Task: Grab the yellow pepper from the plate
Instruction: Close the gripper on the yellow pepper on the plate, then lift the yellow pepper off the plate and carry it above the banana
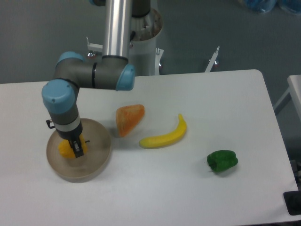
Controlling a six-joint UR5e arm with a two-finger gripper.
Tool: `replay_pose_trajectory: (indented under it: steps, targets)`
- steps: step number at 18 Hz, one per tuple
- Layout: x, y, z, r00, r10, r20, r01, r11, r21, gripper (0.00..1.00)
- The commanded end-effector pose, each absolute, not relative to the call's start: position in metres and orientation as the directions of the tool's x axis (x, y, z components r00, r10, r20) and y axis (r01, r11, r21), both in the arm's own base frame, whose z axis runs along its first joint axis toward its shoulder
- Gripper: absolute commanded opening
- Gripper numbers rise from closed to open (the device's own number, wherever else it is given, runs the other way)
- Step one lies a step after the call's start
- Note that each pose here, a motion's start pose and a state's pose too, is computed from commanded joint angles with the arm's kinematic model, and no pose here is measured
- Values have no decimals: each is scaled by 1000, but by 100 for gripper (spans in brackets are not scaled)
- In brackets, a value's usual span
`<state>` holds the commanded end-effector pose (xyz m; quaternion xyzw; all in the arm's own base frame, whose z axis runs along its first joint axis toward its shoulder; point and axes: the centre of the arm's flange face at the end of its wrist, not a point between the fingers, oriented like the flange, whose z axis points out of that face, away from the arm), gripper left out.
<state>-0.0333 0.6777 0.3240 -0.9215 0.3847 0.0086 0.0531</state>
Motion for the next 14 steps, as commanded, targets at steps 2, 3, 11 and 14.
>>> replay_pose_trajectory:
  steps: [2, 3, 11, 14]
  targets:
    - [-65, 664, 351, 736, -673, -67, -676, -730, -98, 3]
    - [-80, 658, 362, 748, -660, -72, -664, -741, -100, 3]
    - [-218, 590, 398, 725, -688, -18, -688, -723, -58, 3]
    - [-263, 565, 405, 682, -731, -12, -731, -681, -49, 4]
